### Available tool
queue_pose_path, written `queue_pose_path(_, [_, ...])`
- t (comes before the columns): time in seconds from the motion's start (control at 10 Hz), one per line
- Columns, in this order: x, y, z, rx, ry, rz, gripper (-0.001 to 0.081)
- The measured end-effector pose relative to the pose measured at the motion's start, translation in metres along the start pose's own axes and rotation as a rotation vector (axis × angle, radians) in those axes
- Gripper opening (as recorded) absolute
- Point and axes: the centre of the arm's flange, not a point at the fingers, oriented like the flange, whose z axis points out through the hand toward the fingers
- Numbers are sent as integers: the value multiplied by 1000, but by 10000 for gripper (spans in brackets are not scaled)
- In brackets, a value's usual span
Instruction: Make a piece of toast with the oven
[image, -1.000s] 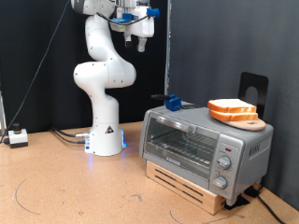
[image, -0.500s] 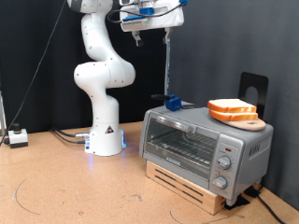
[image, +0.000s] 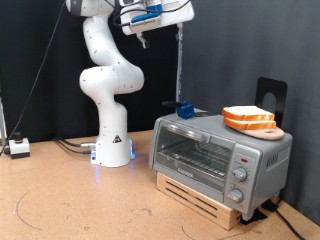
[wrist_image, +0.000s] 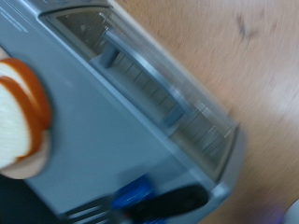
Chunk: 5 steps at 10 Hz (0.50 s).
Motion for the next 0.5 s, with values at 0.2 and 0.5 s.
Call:
queue_pose_path(0.2, [5, -8, 9, -9, 4, -54, 810])
queue_pose_path(0.5, [5, 6, 2, 17, -115, -353, 810])
